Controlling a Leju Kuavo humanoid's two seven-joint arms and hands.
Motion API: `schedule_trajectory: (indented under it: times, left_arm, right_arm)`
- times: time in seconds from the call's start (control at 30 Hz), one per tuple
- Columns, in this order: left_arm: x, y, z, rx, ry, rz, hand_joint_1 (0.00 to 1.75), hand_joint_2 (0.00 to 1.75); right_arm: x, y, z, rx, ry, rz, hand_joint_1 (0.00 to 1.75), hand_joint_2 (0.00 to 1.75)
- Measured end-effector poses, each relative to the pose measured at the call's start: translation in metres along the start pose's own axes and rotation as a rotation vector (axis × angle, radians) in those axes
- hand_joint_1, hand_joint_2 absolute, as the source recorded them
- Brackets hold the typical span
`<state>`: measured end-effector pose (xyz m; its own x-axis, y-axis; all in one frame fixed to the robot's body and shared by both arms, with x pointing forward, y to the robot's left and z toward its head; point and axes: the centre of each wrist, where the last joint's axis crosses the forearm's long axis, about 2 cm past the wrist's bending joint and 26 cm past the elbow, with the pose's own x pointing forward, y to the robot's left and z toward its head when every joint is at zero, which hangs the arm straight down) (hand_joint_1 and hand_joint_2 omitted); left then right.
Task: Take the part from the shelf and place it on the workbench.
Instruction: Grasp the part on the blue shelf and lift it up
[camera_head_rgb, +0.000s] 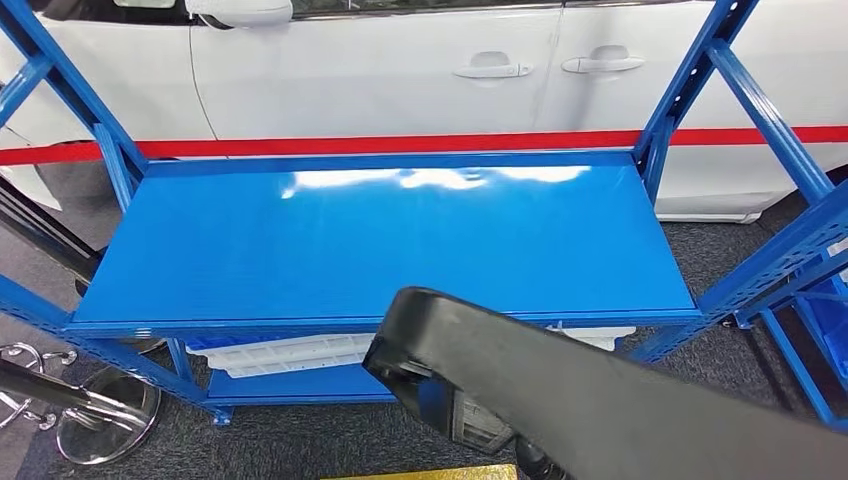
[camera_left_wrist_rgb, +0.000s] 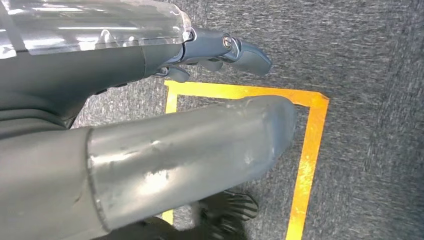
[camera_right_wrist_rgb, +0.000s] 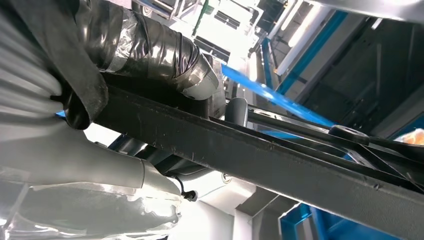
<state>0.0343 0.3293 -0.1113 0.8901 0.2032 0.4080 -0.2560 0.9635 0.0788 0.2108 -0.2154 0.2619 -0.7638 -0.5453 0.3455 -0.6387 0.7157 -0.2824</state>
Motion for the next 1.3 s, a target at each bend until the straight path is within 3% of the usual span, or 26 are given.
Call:
schedule_trajectory:
  times: [0.37,0.57,0.7,1.3]
  left_arm:
    - [0.003,0.002,-0.001,0.005,0.022,-0.001,0.00,0.00]
    - [0.001,-0.010,0.000,0.004,0.303,0.040,0.00,0.00]
    - [-0.004,-0.019,0.003,0.000,0.379,0.086,0.00,0.00]
    - [-0.003,-0.013,0.002,0.030,0.213,0.017,0.00,0.00]
  right_arm:
    - [0.001,-0.001,-0.004,0.007,-0.020,0.004,1.73,1.75]
    - [0.001,-0.009,-0.011,0.030,-0.044,0.008,1.73,1.75]
    - [0.005,-0.017,-0.007,0.042,-0.028,0.025,1.73,1.75]
    - [0.016,-0.024,0.002,-0.018,0.008,0.212,1.73,1.75]
